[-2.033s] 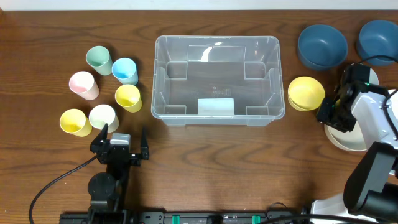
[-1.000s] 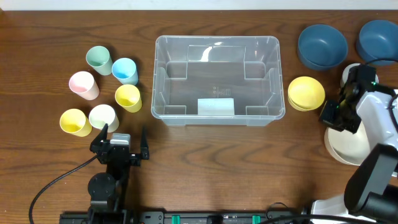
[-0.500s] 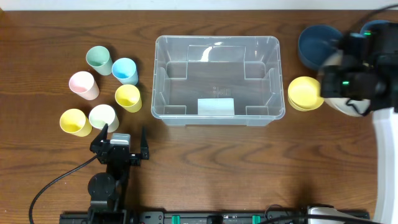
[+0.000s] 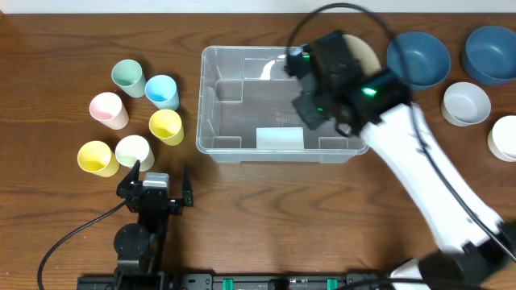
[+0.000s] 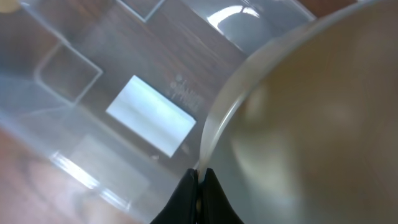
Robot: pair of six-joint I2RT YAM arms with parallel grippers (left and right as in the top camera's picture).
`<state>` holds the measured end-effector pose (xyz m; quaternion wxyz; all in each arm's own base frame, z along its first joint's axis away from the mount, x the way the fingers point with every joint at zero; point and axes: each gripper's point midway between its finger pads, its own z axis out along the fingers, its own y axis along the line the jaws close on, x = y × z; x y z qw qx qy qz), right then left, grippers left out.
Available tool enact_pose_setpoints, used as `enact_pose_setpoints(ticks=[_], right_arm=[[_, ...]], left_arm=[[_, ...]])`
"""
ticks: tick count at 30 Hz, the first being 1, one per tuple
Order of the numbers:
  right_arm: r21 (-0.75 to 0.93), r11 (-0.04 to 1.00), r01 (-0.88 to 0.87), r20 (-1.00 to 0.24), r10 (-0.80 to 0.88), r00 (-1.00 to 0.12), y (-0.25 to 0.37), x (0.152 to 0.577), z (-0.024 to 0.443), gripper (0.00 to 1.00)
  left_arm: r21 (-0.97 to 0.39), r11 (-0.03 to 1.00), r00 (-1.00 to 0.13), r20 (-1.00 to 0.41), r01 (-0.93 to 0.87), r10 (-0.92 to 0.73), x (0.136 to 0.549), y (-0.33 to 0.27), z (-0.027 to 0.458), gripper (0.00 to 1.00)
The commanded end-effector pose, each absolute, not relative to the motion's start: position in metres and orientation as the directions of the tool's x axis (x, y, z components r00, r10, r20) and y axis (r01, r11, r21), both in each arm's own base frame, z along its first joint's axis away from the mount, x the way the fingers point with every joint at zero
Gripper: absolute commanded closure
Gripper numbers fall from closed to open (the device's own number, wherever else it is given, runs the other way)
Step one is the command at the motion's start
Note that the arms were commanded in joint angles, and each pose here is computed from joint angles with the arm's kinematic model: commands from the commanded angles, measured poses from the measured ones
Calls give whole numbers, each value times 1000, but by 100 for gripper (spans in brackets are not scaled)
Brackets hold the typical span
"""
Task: Pack container
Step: 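Lift the cream bowl with the right gripper over the bin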
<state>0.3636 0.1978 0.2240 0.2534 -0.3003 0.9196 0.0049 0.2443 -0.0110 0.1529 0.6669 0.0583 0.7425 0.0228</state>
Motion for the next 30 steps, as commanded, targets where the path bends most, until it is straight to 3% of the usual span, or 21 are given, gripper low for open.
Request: enact_pose_setpoints(ticks=[1,9,30], right_arm=[[-199,807,-556,-430,-582,-690,202,381,202,99],[-202,787,-583,-354,-614,-706,217,405,140,99],[-214,745,-632,-324,-664,-674,229,423,97,99]], left_arm=[[101,994,-150,-983,42,107,244,-8,137,2],[101,994,-150,-983,42,107,244,-8,137,2],[101,994,-150,-983,42,107,244,-8,137,2]])
